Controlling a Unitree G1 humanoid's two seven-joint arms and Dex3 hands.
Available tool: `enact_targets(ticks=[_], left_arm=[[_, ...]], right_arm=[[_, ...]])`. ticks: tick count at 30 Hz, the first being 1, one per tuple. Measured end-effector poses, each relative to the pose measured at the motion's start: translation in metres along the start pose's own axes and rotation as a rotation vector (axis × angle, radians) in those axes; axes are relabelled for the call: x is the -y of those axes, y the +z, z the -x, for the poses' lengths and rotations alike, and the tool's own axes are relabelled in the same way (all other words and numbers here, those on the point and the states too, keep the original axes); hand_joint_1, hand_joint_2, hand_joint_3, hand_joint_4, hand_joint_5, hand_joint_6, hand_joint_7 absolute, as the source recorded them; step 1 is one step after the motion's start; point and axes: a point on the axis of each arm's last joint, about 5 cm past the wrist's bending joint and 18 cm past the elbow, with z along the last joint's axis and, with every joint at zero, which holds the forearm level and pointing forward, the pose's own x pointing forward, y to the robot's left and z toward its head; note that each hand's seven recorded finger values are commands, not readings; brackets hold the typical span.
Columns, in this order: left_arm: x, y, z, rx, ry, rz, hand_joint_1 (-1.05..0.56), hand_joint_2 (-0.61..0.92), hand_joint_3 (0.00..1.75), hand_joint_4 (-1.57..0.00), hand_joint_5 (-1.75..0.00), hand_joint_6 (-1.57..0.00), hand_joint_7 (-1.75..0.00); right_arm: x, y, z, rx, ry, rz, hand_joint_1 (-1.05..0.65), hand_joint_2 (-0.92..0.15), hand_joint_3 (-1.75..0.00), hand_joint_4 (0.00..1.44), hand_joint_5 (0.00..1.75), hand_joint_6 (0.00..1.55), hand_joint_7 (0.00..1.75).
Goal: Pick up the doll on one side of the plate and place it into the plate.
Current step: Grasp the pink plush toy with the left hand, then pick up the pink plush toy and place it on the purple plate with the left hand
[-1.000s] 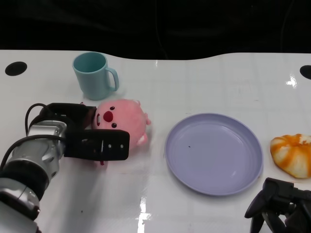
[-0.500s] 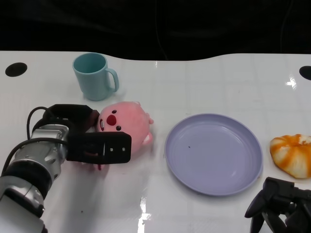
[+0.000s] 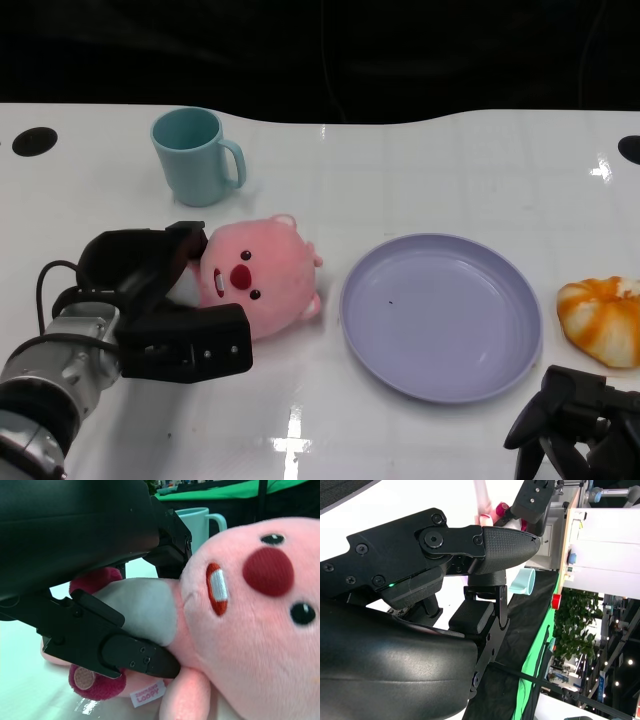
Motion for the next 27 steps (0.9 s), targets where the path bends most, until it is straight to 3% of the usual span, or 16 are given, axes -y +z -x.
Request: enact_targets(ticks=[12,21,27], left_arm=[[-0.007,-0.007,0.011,0.056,0.109,0.119,-0.15,0.55,1.10,-0.88,-1.75,-0.69,-1.75],[-0.026,0.002,0.007,0.131,0.224,0.169,-0.14,0.48,1.17,-0.92,-1.75,-0.72,-1.75],[-0.035,0.009,0.004,0.143,0.222,0.177,-0.14,0.47,1.21,-0.91,-1.75,-0.73,-1.75]], right_arm=[[0.001,0.000,0.000,0.000,-0.005,-0.009,-0.77,-0.91,-0.44,0.85,1.54,0.84,1.21],[0.001,-0.001,-0.002,-0.004,-0.004,-0.011,-0.76,-0.90,-0.47,0.85,1.55,0.84,1.21],[0.001,-0.003,-0.001,-0.007,-0.003,-0.012,-0.76,-0.90,-0.47,0.85,1.55,0.83,1.22]])
